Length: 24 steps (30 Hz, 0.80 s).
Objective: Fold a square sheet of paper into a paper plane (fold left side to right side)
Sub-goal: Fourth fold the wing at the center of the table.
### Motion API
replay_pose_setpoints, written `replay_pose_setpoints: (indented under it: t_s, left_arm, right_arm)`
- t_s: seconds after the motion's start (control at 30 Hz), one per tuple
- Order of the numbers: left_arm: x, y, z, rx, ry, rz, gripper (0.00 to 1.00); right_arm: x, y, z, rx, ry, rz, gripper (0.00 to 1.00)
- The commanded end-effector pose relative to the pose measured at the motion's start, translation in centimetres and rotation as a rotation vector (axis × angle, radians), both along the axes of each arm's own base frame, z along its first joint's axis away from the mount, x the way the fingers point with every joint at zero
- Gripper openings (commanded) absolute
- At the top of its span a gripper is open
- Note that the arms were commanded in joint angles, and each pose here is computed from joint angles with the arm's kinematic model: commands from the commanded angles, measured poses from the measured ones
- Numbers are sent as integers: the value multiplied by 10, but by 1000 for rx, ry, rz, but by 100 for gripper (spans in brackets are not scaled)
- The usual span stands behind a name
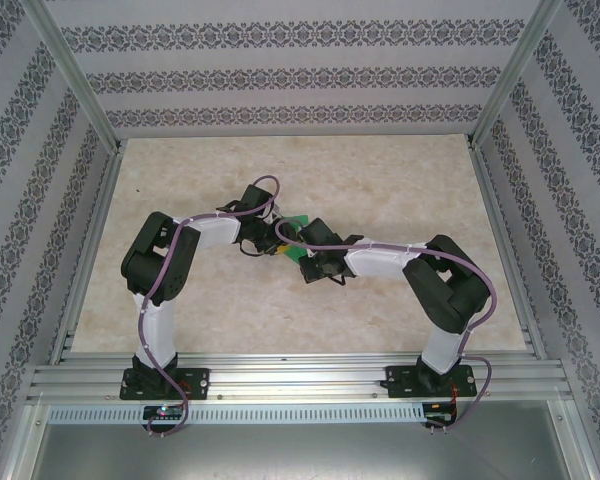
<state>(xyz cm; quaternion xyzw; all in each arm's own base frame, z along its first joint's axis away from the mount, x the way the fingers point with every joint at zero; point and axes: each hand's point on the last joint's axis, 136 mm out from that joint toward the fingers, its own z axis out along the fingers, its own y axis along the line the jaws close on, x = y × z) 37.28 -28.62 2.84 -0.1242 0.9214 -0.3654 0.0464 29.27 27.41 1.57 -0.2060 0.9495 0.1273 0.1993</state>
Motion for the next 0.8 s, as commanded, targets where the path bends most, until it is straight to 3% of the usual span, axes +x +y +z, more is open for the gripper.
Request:
replay_pose_setpoints:
  t_s: [0.0,0.5,0.77]
  left_arm:
    - [-7,1,-10,27,3,-24,35]
    - [-10,20,22,41,-66,-3,39]
    - [-6,6,28,-43,-77,-16,29]
  right_arm:
    - [4,7,8,76,-2,5,7]
    - [3,13,18,255,72,56,4]
    - [2,14,14,290,105,54,3]
